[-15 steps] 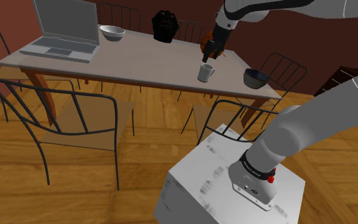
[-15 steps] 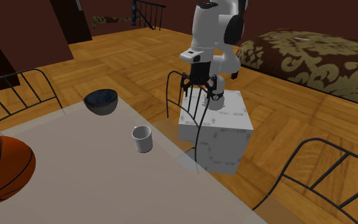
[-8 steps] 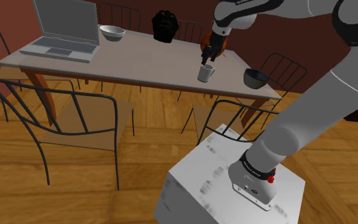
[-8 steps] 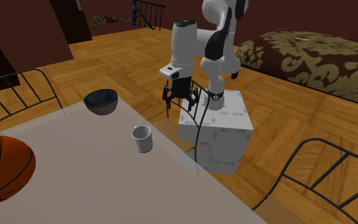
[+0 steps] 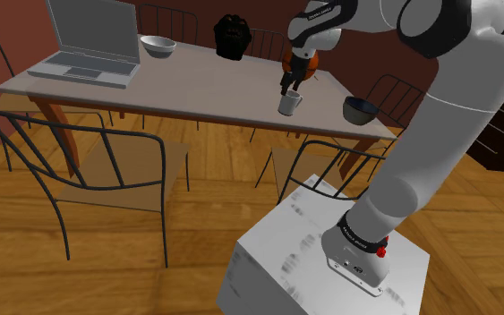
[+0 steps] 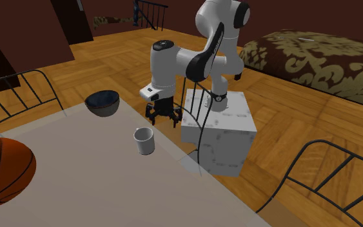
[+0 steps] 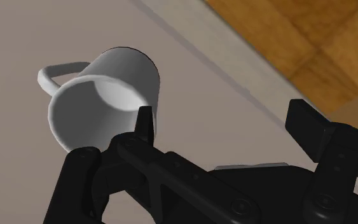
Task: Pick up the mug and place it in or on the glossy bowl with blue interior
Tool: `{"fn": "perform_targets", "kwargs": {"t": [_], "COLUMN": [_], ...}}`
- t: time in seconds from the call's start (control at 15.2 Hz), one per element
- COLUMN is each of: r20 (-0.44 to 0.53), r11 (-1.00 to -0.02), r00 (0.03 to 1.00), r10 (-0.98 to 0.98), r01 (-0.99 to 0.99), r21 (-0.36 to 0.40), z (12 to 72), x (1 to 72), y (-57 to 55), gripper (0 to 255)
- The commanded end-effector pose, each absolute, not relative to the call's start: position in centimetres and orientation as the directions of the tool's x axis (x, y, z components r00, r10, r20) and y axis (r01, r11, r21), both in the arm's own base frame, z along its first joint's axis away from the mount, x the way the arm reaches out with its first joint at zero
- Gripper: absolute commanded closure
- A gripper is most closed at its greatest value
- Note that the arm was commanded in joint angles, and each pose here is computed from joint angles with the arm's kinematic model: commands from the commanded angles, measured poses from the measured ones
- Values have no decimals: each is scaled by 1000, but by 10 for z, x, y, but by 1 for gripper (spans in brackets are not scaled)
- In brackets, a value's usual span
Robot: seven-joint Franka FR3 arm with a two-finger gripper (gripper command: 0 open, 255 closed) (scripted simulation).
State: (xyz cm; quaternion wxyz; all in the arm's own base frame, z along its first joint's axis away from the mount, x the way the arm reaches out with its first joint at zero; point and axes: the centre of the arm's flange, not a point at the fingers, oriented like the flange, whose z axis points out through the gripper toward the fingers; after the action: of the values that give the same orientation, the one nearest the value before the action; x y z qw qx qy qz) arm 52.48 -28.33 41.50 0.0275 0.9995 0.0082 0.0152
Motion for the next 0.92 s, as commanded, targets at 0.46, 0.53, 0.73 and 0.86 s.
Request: {"fn": "perform_targets", "kwargs": {"t": [0.46, 0.53, 0.73, 0.86], "r20": [7, 7, 7, 7], "r11": [-998, -998, -998, -998], "r00": [1000, 1000, 1000, 1000], "r10": [22, 22, 22, 22], "r01": [22, 22, 22, 22], "r21": [63, 63, 63, 63], "z": [367, 361, 348, 348], "x": [554, 554, 554, 554], "y": [-332, -333, -333, -333], "gripper": [0, 0, 0, 0]}}
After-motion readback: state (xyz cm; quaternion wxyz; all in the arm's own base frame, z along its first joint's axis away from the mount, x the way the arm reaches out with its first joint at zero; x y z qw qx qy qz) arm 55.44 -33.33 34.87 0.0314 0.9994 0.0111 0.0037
